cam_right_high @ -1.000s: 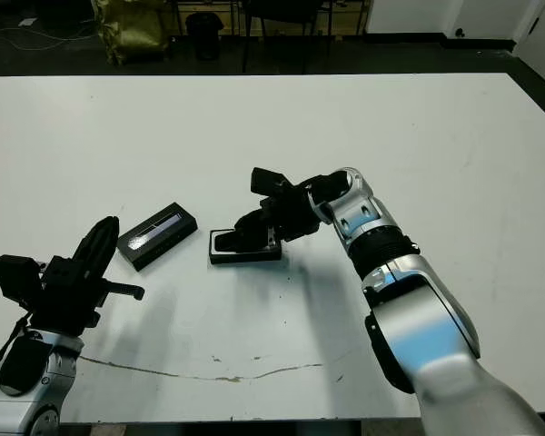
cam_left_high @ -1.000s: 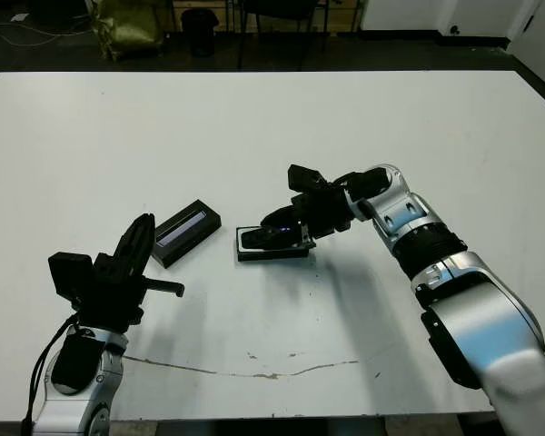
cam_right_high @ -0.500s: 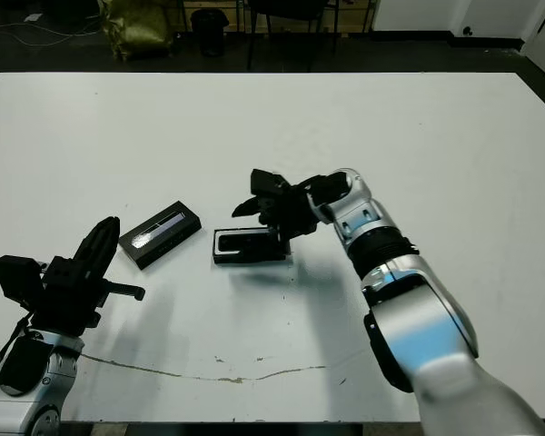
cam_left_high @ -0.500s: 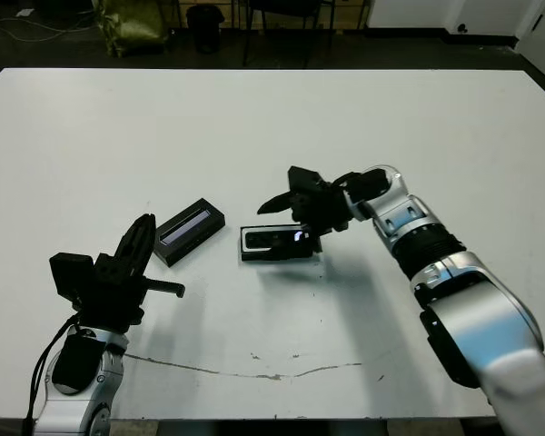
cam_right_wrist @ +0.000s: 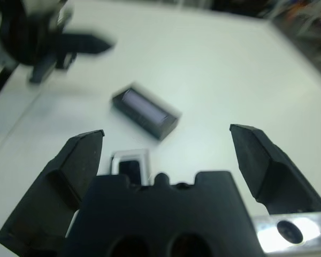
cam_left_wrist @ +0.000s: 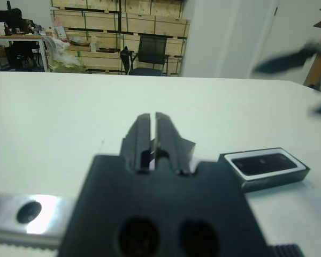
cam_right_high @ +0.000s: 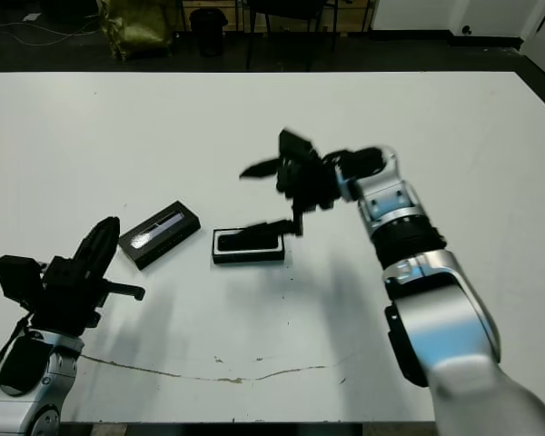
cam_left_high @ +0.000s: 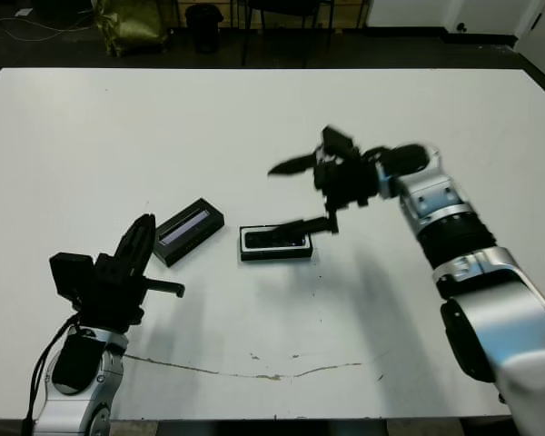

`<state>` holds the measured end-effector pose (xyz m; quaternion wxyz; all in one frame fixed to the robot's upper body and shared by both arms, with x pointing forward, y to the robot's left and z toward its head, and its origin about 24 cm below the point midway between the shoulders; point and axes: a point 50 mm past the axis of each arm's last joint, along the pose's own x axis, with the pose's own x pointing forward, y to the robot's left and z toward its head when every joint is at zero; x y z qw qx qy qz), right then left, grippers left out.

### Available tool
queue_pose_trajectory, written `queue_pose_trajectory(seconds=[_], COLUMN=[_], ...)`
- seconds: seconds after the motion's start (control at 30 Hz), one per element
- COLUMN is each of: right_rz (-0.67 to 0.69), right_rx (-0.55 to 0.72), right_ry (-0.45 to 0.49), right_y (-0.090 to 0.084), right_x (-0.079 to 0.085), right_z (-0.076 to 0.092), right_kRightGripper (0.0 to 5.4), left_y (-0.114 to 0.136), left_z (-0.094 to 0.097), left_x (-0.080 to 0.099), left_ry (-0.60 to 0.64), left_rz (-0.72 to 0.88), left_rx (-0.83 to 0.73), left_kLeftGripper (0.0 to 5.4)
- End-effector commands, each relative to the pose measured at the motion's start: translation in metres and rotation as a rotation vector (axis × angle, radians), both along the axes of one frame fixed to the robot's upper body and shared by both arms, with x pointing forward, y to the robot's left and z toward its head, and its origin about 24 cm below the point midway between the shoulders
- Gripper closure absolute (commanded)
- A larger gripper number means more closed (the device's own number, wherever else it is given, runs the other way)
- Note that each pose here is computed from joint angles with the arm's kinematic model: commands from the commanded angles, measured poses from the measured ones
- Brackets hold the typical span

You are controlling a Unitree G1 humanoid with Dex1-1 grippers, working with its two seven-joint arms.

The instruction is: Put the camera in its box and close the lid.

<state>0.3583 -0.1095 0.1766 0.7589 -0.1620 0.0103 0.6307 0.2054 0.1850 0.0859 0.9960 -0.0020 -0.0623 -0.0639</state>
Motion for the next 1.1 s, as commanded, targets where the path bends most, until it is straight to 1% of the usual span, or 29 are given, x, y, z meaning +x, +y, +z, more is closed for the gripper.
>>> queue_pose_trajectory(seconds=[0.03,0.13,0.27,0.4,0.47,0.57,0.63,0.73,0.87,0.97,1.03,1.1], right_rz=[-0.133,-0.204,-0.298,-0.390,-0.461,-0.597,-0.658,-0.715,-0.775,-0.813,-0.836,-0.848], right_rx=[0.086,0.127,0.161,0.189,0.211,0.276,0.306,0.329,0.374,0.395,0.392,0.386], right_ry=[0.021,-0.027,-0.011,-0.073,-0.066,-0.011,0.014,0.019,0.053,0.073,0.082,0.082], right_y=[-0.017,-0.025,-0.035,-0.044,-0.049,-0.057,-0.062,-0.069,-0.078,-0.084,-0.088,-0.092], right_x=[-0.008,-0.015,-0.021,-0.028,-0.033,-0.041,-0.048,-0.059,-0.071,-0.075,-0.078,-0.080], right_z=[-0.005,-0.006,-0.010,-0.017,-0.021,-0.028,-0.032,-0.040,-0.051,-0.055,-0.057,-0.059], right_kRightGripper=[0.62,1.30,2.20,3.07,3.51,4.21,4.66,5.34,5.38,5.38,5.38,5.38], left_y=[0.003,0.002,0.001,0.001,0.002,0.004,0.006,0.011,0.020,0.033,0.044,0.055], left_z=[-0.005,-0.004,-0.003,-0.003,-0.002,-0.001,-0.001,0.001,0.008,0.016,0.023,0.033], left_x=[-0.002,-0.002,-0.002,-0.001,-0.001,-0.001,0.000,0.001,0.003,0.007,0.011,0.015], left_ry=[0.039,0.041,0.042,0.035,0.031,0.025,0.021,0.011,0.006,-0.010,-0.025,-0.006], left_rz=[0.007,0.009,0.013,0.020,0.022,0.023,0.026,0.034,0.035,0.022,-0.033,-0.103], left_rx=[0.004,0.007,-0.006,0.002,0.016,0.016,0.018,0.029,0.052,0.125,0.163,0.210], left_kLeftGripper=[5.40,5.40,5.40,5.40,5.40,5.40,5.40,5.40,5.40,5.40,5.40,5.40])
